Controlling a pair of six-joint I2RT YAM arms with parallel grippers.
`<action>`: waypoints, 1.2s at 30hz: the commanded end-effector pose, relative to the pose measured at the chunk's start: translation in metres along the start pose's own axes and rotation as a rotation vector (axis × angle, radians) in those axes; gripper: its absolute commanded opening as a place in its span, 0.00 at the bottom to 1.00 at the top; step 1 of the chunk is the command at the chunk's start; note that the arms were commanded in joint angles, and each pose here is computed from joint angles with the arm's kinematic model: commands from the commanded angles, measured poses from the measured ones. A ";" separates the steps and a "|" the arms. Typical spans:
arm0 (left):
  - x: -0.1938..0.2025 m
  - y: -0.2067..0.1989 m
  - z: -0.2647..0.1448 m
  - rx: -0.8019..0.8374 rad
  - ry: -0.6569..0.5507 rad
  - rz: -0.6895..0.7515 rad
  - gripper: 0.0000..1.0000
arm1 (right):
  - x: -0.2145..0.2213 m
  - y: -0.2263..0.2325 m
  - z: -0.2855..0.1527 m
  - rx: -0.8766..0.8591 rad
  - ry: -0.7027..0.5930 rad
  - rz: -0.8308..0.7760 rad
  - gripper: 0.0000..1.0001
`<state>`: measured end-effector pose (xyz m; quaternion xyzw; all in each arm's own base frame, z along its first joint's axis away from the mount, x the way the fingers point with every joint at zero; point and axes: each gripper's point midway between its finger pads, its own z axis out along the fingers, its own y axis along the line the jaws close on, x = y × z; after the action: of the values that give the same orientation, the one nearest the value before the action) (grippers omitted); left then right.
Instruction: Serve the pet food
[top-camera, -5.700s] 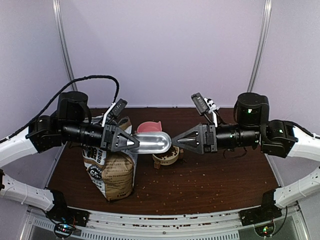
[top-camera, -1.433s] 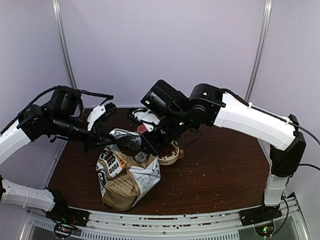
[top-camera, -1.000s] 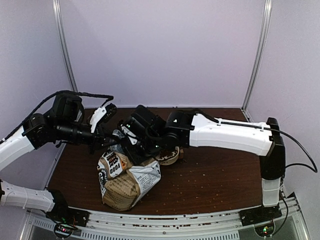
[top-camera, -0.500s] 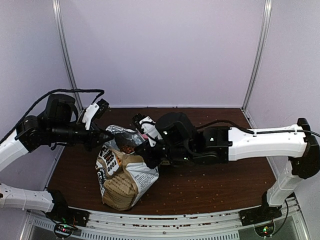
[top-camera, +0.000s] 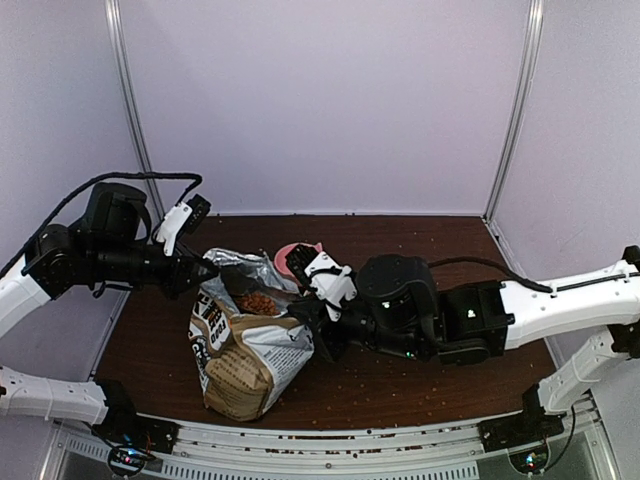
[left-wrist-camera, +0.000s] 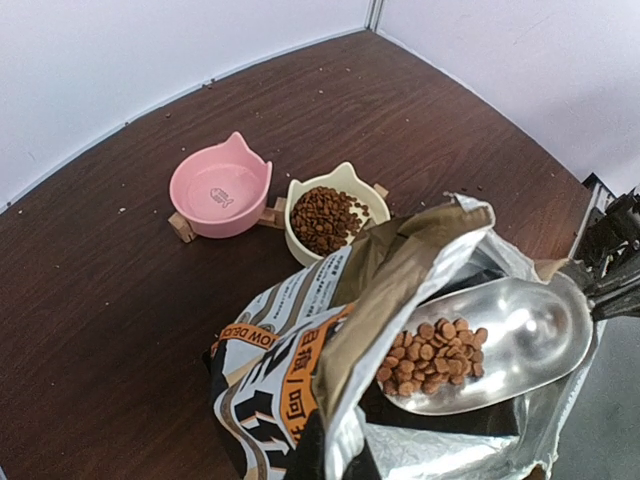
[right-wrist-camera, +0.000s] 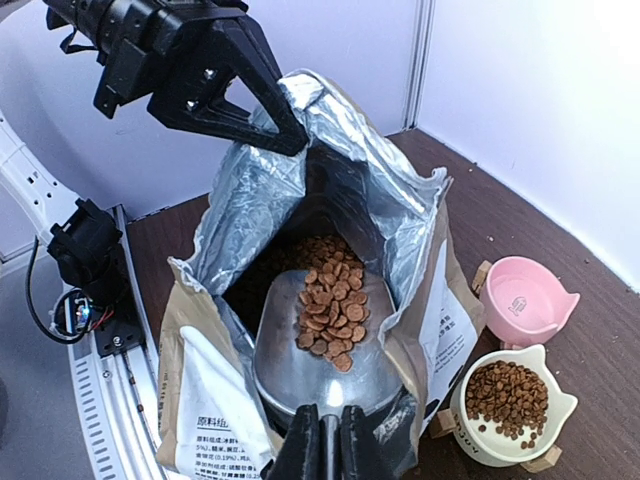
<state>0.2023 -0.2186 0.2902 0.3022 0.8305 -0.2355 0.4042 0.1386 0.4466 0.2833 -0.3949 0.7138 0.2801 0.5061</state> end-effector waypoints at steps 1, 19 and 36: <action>-0.051 0.007 -0.024 -0.047 -0.188 -0.029 0.00 | -0.018 0.011 -0.021 0.020 -0.099 -0.083 0.00; -0.053 -0.012 -0.033 0.063 -0.236 -0.006 0.00 | -0.036 0.017 -0.033 0.008 -0.221 -0.042 0.00; -0.049 0.035 -0.016 -0.145 -0.182 -0.169 0.00 | -0.087 -0.005 -0.085 0.026 -0.381 0.059 0.00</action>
<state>0.2085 -0.2130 0.2894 0.2575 0.8474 -0.2391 0.3980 0.1124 0.4185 0.3621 -0.3441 0.6295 0.3412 0.6074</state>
